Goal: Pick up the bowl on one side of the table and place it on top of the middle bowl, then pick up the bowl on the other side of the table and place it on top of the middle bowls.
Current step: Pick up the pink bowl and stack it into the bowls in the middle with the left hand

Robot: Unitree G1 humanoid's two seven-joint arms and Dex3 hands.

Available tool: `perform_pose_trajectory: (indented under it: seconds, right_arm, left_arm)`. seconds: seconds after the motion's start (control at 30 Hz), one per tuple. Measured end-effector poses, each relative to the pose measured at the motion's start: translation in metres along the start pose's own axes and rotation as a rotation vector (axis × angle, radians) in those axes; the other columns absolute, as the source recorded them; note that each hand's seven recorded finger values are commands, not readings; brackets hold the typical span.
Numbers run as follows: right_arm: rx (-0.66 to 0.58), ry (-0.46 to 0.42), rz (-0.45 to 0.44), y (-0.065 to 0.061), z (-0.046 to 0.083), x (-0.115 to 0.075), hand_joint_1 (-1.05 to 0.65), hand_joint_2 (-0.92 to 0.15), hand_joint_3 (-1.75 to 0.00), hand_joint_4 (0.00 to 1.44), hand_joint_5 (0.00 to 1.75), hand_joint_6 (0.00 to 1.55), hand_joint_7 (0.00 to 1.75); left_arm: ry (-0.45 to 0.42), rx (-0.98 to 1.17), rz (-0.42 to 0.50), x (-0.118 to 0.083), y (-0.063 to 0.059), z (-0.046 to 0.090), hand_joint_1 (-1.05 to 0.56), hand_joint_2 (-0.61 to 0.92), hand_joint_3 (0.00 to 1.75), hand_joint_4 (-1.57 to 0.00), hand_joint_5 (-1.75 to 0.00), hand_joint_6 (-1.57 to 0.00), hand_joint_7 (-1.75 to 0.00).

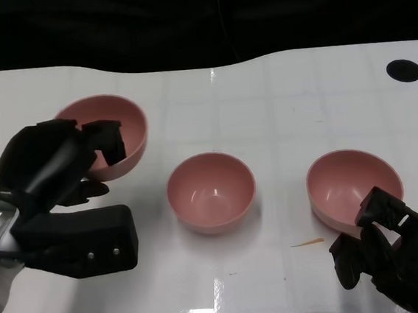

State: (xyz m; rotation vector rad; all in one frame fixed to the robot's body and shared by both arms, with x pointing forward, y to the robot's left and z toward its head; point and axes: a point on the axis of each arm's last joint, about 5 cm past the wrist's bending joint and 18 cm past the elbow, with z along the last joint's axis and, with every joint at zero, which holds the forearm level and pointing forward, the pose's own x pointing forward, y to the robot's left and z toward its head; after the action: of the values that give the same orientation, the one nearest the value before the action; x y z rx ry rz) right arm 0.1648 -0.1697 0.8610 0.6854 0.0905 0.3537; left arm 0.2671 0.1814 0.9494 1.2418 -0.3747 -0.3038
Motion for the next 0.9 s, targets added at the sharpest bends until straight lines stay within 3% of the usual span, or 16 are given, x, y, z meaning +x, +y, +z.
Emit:
perform_pose_trajectory:
  seconds: [0.43, 0.47, 0.5, 0.53, 0.73, 0.9]
  right_arm:
    - [-0.004, 0.001, -0.005, 0.000, 0.000, 0.000, 0.00, -0.60, -1.28, 0.97, 1.75, 0.68, 1.75]
    - [-0.004, 0.001, -0.006, 0.000, 0.000, 0.000, 0.00, -0.60, -1.28, 0.97, 1.75, 0.68, 1.75]
    - [-0.004, 0.001, -0.006, 0.000, 0.000, 0.000, 0.00, -0.60, -1.28, 0.97, 1.75, 0.68, 1.75]
    - [-0.004, 0.001, -0.006, 0.000, 0.000, 0.000, 0.00, -0.60, -1.28, 0.97, 1.75, 0.68, 1.75]
    - [-0.002, 0.001, -0.005, 0.001, 0.000, 0.000, 0.00, -0.59, -1.29, 0.97, 1.75, 0.69, 1.75]
    - [-0.004, 0.003, -0.005, 0.001, 0.000, 0.001, 0.00, -0.58, -1.30, 0.98, 1.75, 0.69, 1.75]
  left_arm:
    - [-0.085, -0.042, -0.017, 0.004, 0.005, 0.015, -0.03, 0.92, 0.12, -0.61, -1.75, -0.56, -1.60]
    - [-0.087, -0.042, -0.017, 0.004, 0.005, 0.016, -0.03, 0.92, 0.13, -0.64, -1.71, -0.59, -1.56]
    - [-0.093, -0.042, -0.018, 0.004, 0.004, 0.016, -0.04, 0.92, 0.14, -0.69, -1.62, -0.68, -1.40]
    - [-0.100, -0.044, -0.021, 0.005, 0.004, 0.018, -0.04, 0.92, 0.15, -0.68, -1.67, -0.71, -1.37]
    - [-0.180, -0.047, -0.022, 0.010, 0.001, 0.029, -0.08, 0.92, 0.15, -0.66, -1.74, -0.68, -1.46]
    - [-0.230, -0.026, -0.002, 0.017, 0.004, 0.033, -0.07, 0.92, 0.13, -0.68, -1.75, -0.60, -1.63]
